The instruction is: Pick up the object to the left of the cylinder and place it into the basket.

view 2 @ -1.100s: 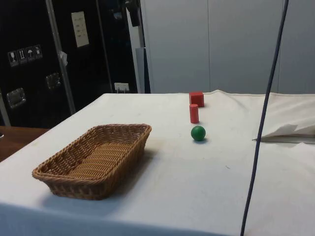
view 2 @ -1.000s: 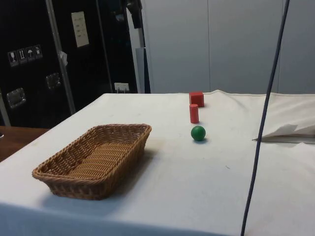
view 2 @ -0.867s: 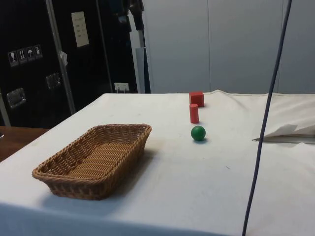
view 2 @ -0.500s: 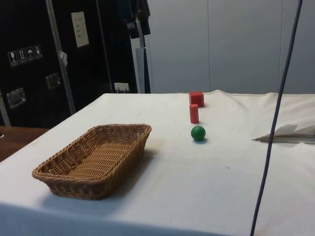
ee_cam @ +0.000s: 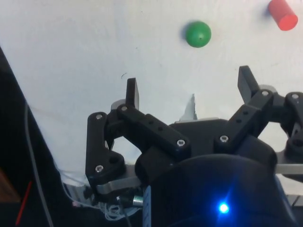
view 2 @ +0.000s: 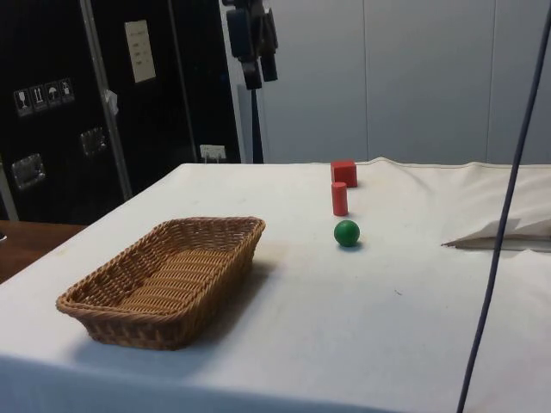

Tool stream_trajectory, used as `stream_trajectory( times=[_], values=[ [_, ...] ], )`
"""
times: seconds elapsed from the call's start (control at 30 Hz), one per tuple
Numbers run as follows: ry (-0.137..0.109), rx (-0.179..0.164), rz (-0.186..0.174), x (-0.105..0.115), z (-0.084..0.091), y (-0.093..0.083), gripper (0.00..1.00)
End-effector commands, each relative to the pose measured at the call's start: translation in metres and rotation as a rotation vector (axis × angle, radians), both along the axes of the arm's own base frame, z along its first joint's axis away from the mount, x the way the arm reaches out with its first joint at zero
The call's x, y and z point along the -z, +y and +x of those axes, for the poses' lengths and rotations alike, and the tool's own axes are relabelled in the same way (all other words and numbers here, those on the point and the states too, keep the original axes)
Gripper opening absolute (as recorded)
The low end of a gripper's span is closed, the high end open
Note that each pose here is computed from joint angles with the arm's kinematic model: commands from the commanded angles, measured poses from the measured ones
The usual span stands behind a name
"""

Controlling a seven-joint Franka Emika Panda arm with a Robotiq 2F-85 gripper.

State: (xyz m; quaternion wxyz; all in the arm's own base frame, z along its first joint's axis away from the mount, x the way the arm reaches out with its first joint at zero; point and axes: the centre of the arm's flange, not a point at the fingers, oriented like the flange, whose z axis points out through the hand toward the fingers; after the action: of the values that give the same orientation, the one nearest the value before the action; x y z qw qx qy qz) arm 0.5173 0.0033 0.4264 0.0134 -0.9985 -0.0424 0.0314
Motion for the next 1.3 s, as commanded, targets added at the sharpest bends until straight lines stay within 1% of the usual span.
stream_trajectory(
  times=[0.0, 0.03, 0.17, 0.2, 0.23, 0.33, 0.37, 0.47, 0.5, 0.53, 0.6, 0.73, 0.77, 0.8, 0.83, 1.07, 1.1, 1.13, 1.23, 1.27],
  values=[
    [-0.020, 0.001, -0.008, 0.000, -0.002, 0.000, 1.00],
    [-0.029, -0.002, -0.007, 0.003, -0.005, 0.000, 1.00],
    [-0.051, -0.006, -0.002, 0.009, -0.012, 0.000, 1.00],
    [-0.030, -0.008, 0.006, 0.010, -0.010, 0.000, 1.00],
    [-0.055, -0.007, -0.001, 0.010, -0.014, 0.000, 1.00],
    [-0.072, -0.009, 0.004, 0.015, -0.019, 0.000, 1.00],
    [-0.084, -0.011, 0.007, 0.017, -0.022, 0.001, 1.00],
    [-0.100, -0.014, 0.013, 0.022, -0.028, 0.001, 1.00],
    [-0.081, -0.017, 0.021, 0.023, -0.026, 0.001, 1.00],
    [-0.103, -0.015, 0.014, 0.025, -0.030, 0.001, 1.00],
    [-0.107, -0.018, 0.017, 0.034, -0.038, 0.002, 1.00],
    [-0.106, -0.023, 0.008, 0.048, -0.048, 0.002, 1.00],
    [-0.096, -0.028, 0.020, 0.048, -0.047, 0.003, 1.00],
    [-0.105, -0.024, 0.005, 0.051, -0.049, 0.002, 1.00],
    [-0.105, -0.024, 0.005, 0.051, -0.049, 0.002, 1.00],
    [-0.093, -0.039, -0.018, 0.071, -0.060, 0.002, 1.00],
    [-0.084, -0.041, -0.004, 0.069, -0.059, 0.003, 1.00],
    [-0.092, -0.040, -0.021, 0.073, -0.061, 0.002, 1.00],
    [-0.090, -0.044, -0.029, 0.079, -0.065, 0.002, 1.00],
    [-0.080, -0.047, -0.016, 0.077, -0.064, 0.003, 1.00]
  ],
)
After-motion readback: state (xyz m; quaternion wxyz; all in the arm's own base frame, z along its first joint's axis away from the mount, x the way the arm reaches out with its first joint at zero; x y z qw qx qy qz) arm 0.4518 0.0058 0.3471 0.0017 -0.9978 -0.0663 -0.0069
